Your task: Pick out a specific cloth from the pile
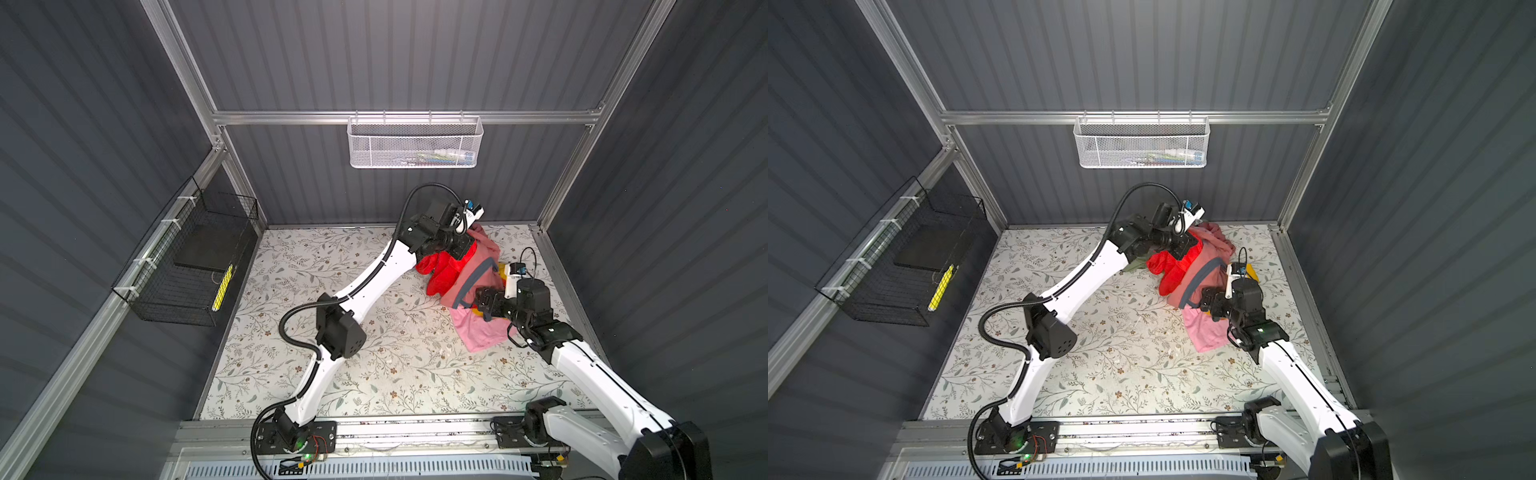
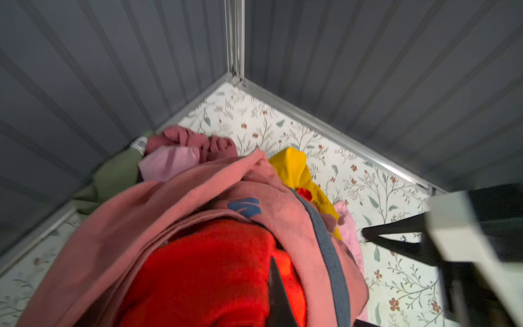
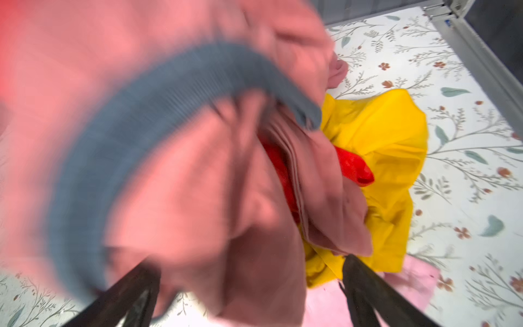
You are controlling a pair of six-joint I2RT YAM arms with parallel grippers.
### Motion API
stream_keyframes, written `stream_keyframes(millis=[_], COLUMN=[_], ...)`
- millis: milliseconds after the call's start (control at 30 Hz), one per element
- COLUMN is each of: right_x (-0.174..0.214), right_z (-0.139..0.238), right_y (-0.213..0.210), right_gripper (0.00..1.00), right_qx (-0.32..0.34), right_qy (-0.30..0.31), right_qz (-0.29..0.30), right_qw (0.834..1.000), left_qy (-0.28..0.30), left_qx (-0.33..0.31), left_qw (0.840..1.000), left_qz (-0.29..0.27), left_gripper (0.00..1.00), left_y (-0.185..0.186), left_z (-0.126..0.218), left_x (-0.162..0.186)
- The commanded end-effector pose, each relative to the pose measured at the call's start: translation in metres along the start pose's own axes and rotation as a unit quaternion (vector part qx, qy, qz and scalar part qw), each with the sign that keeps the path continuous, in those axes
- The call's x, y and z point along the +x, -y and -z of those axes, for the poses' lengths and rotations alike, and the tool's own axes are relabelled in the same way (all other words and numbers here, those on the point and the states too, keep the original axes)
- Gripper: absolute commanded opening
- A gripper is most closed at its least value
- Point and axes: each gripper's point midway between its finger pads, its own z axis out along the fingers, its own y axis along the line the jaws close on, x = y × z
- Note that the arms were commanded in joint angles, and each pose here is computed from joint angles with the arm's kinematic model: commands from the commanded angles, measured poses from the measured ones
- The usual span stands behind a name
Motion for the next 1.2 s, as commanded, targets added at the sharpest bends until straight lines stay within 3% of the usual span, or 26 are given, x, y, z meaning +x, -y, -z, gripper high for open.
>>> stream_keyframes(millis=[0, 233, 400, 533, 633, 767, 900, 967, 1167], right_x=[0.01, 0.0, -0.002, -0.008, -0.011, -0.01, -0.008, -0.008, -0.007], right_z=[0.01, 0.008, -0.012, -0.03, -0.047, -0.071, -0.087, -0.09, -0.094], right_y=[0.015, 0.003, -0.006, -0.017, -0.027, -0.044, -0.045, -0.045, -0.042], right_gripper=[0.99, 0.96, 0.91, 0.93, 0.94, 0.92, 0.85, 0.81, 0.66], right_qx=[0.039, 0.015, -0.001, -0.027, -0.046, -0.082, -0.076, -0.074, -0.064], right_qy=[-0.026, -0.028, -0.042, -0.039, -0.052, -0.071, -0.079, -0.077, -0.083], right_qz=[-0.004, 0.018, 0.02, 0.004, 0.0, -0.01, -0.01, -0.011, -0.007], right_qw=[0.999, 0.999, 0.999, 0.999, 0.998, 0.994, 0.994, 0.994, 0.994], left_qy=[-0.042, -0.069, -0.051, -0.018, 0.009, 0.026, 0.008, 0.006, -0.025], left_qx=[0.025, 0.044, 0.05, 0.018, 0.009, 0.016, 0.019, 0.021, -0.029], left_qw=[0.998, 0.993, 0.992, 0.995, 0.994, 0.994, 0.993, 0.992, 0.988], left_qz=[0.045, 0.09, 0.103, 0.101, 0.104, 0.109, 0.116, 0.121, 0.148], left_gripper=[0.0, 0.0, 0.01, 0.28, 0.34, 0.3, 0.08, 0.02, 0.2], left_y=[-0.003, -0.006, -0.003, -0.009, -0.008, -0.003, -0.003, -0.003, -0.026], left_z=[-0.025, -0.061, -0.049, -0.02, 0.002, 0.019, 0.017, 0.017, 0.021], left_x=[0.032, 0.071, 0.064, 0.05, 0.04, 0.036, 0.045, 0.047, 0.072])
